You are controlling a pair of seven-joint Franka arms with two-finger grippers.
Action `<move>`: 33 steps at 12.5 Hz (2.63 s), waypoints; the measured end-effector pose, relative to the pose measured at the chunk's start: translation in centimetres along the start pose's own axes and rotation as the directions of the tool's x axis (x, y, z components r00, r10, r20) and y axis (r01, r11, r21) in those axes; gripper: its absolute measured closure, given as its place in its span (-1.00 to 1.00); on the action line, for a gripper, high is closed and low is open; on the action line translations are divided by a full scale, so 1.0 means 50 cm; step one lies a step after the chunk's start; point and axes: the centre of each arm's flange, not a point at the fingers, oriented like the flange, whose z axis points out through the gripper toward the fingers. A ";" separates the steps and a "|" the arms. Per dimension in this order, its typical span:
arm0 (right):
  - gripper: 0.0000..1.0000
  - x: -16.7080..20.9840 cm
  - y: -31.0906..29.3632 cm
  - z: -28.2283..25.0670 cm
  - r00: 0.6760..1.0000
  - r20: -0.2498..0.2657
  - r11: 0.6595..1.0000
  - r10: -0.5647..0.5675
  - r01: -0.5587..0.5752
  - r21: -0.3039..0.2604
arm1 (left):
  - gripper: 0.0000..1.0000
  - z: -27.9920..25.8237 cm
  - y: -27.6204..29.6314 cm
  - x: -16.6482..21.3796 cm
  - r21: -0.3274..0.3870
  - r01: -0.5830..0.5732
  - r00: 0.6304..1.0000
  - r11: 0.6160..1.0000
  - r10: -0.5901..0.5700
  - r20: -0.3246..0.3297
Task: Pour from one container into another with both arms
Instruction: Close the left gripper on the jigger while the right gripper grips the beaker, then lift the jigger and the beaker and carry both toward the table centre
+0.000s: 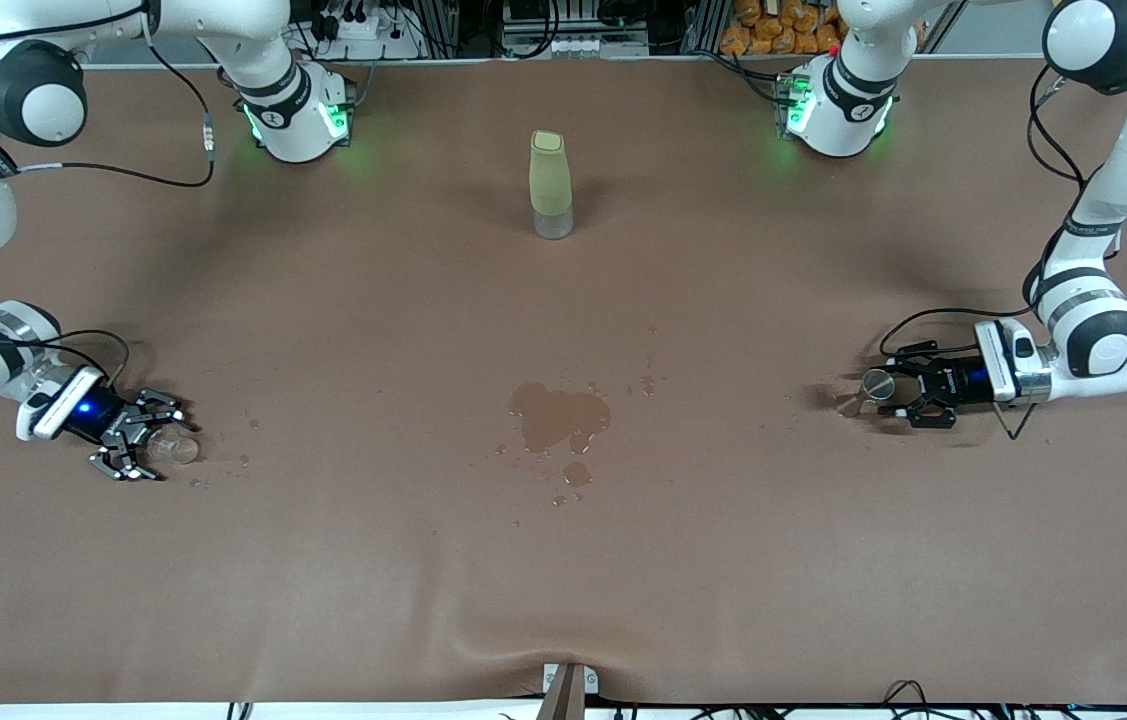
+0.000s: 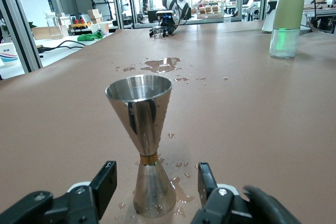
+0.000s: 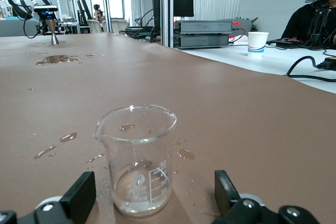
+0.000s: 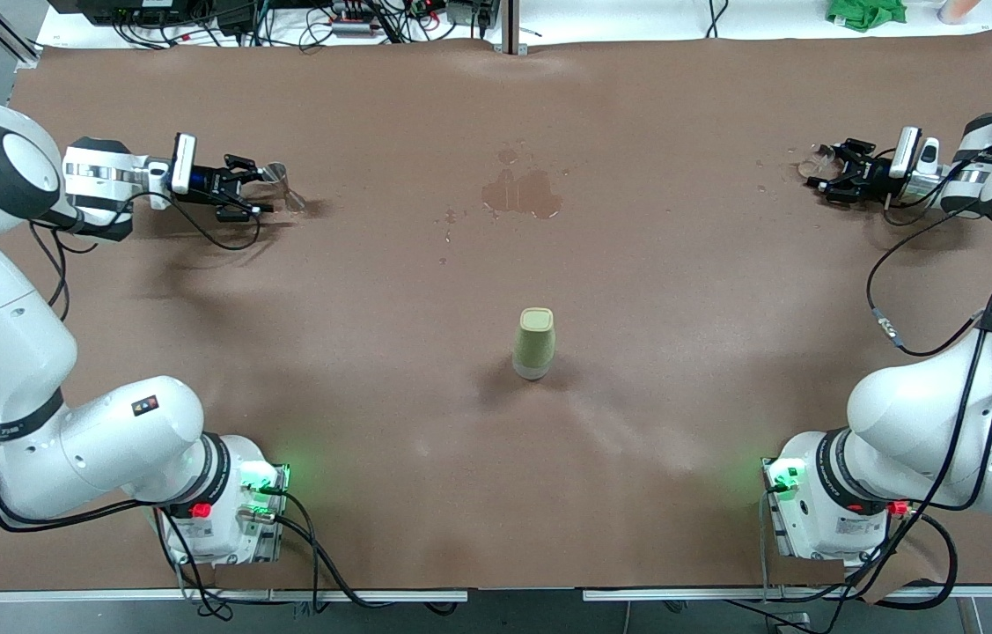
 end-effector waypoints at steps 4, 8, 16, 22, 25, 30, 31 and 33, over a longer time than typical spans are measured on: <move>-1.00 0.002 -0.001 0.015 1.000 -0.007 1.000 -0.003 0.003 0.007 | -0.39 0.027 -0.019 -0.003 0.000 -0.013 1.000 1.000 0.013 -0.027; -1.00 0.011 -0.003 0.048 0.999 -0.013 0.999 -0.042 0.043 0.032 | -0.35 0.047 -0.024 0.002 -0.007 -0.017 0.999 1.000 0.017 -0.043; 0.06 0.018 -0.008 0.075 0.997 -0.029 0.996 -0.069 0.070 0.053 | 0.45 0.075 -0.021 -0.006 -0.018 0.008 0.998 1.000 -0.009 -0.060; 0.66 0.016 -0.008 0.077 0.996 -0.029 0.995 -0.081 0.082 0.053 | 0.58 0.110 -0.024 0.017 -0.073 0.044 0.991 0.996 -0.053 -0.121; 0.71 0.021 -0.011 0.084 0.996 -0.048 0.994 -0.080 0.083 0.063 | 0.58 0.179 -0.100 0.102 -0.172 -0.017 0.992 0.985 -0.004 -0.123; 0.71 0.043 -0.017 0.130 0.992 -0.095 0.991 -0.079 0.089 0.105 | 0.58 0.216 -0.228 0.265 -0.249 -0.019 0.998 0.968 0.003 -0.064; 0.71 0.053 -0.018 0.148 0.991 -0.113 0.990 -0.070 0.083 0.115 | 0.58 0.213 -0.244 0.286 -0.249 -0.008 0.999 0.968 -0.005 -0.052; 0.71 0.084 -0.012 0.186 0.986 -0.151 0.987 -0.078 0.097 0.130 | 0.58 0.182 -0.276 0.333 -0.268 0.029 0.999 0.963 -0.022 0.032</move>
